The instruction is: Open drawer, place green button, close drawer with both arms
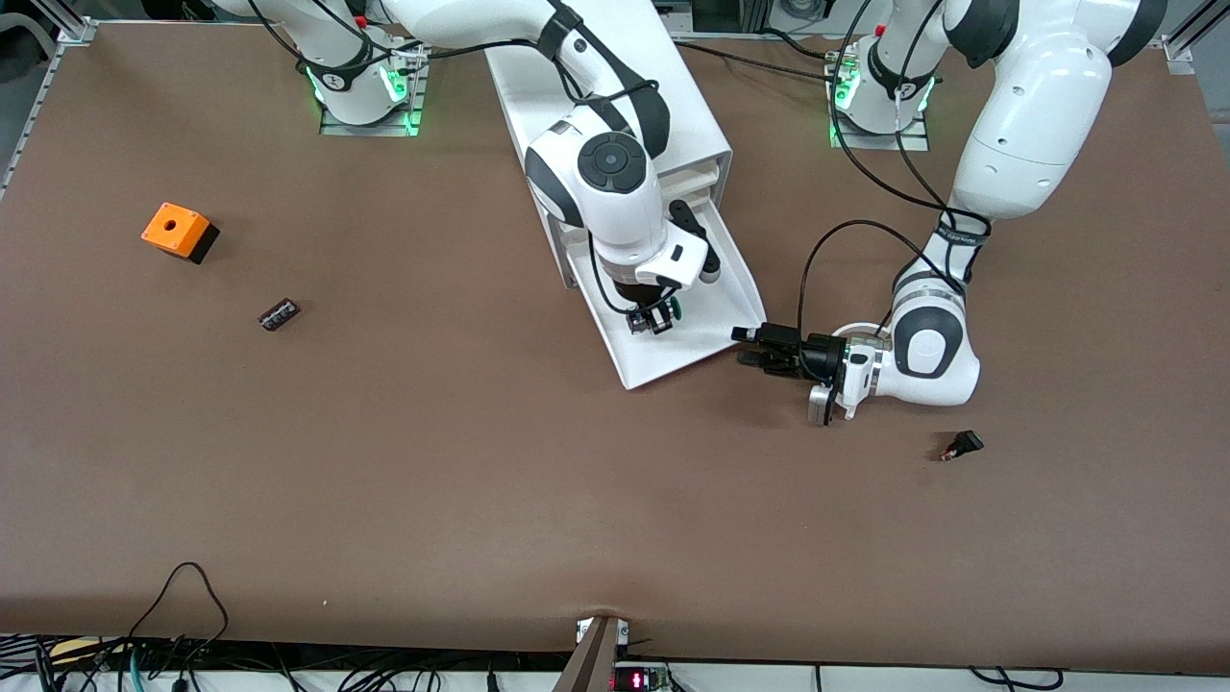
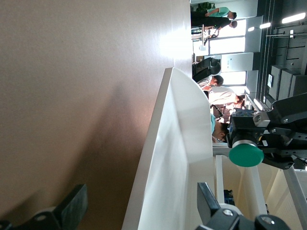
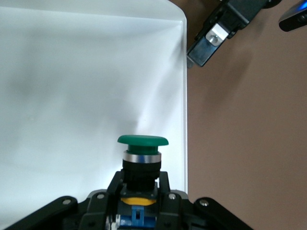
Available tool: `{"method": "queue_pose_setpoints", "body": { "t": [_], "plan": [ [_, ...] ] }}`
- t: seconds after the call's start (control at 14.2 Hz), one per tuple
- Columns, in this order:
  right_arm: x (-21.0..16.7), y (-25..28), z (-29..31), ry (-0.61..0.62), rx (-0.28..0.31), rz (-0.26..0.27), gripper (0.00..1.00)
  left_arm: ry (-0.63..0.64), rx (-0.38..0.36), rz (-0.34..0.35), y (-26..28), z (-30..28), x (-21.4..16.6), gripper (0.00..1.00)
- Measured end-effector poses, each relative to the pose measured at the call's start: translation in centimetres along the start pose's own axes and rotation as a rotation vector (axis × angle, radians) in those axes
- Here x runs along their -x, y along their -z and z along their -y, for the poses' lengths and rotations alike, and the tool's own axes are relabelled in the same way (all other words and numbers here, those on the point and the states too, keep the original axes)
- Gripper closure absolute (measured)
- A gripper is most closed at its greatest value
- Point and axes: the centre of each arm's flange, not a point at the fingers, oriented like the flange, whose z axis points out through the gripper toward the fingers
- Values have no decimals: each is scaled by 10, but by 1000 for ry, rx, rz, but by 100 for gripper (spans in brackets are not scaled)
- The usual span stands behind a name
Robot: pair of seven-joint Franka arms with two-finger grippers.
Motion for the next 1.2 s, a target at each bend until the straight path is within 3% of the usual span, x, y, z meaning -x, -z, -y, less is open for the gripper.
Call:
{"method": "queue_pose_setpoints", "body": {
  "t": [0.57,0.85,1.2],
  "plan": [
    [-31,-31,21,69,-36,23,67,-5,-15,-5,14,-4,-6,0],
    [-31,-39,20,37,-20,19,67,27,-40,-18,29,-20,-16,0],
    [-38,-67,27,15,-14,8,67,80,-195,-7,62,-39,-27,0]
  ]
}}
